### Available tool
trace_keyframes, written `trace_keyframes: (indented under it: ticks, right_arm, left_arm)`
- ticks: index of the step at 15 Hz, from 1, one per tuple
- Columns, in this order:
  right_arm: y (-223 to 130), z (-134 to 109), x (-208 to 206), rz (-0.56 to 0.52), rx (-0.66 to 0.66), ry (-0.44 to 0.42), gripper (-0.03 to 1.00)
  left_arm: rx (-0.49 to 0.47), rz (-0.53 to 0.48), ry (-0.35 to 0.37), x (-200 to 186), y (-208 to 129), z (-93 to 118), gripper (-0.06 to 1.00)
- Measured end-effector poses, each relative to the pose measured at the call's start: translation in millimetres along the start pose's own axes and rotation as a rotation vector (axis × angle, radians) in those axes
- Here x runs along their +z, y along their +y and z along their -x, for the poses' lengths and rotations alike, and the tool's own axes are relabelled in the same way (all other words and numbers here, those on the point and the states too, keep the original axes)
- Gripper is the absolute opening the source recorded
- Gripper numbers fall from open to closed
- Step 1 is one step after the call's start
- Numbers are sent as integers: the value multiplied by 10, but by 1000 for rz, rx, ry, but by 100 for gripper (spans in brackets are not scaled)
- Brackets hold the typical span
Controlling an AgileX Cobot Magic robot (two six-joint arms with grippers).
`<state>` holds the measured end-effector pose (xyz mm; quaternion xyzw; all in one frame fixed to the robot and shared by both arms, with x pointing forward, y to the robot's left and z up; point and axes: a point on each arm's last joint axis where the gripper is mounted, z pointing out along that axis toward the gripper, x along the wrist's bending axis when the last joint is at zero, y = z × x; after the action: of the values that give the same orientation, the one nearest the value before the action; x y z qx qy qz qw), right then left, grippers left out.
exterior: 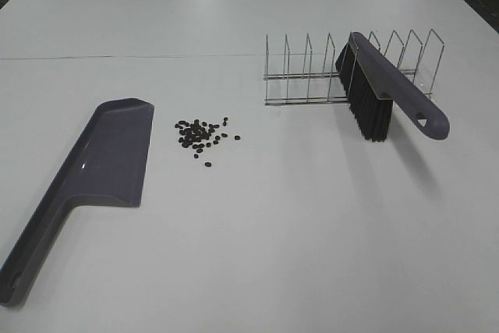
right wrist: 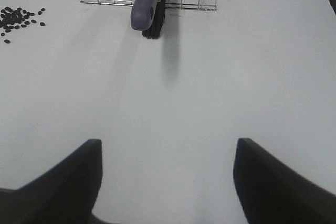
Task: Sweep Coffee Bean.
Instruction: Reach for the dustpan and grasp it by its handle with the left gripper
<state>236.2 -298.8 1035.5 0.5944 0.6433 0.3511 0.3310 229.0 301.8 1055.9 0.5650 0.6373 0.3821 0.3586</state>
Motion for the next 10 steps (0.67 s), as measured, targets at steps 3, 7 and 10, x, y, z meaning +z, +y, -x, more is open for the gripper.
trace_keyframes:
  ticks: [3, 7, 10]
  right_arm:
    - [0, 0, 0, 0, 0, 0, 62]
    - [0, 0, 0, 0, 0, 0, 62]
    - [0, 0, 0, 0, 0, 0, 62]
  left_arm:
    - [-1, 0, 0, 0, 0, 0, 99]
    - [-1, 0, 0, 0, 0, 0, 99]
    - [0, 0, 0, 0, 0, 0, 99]
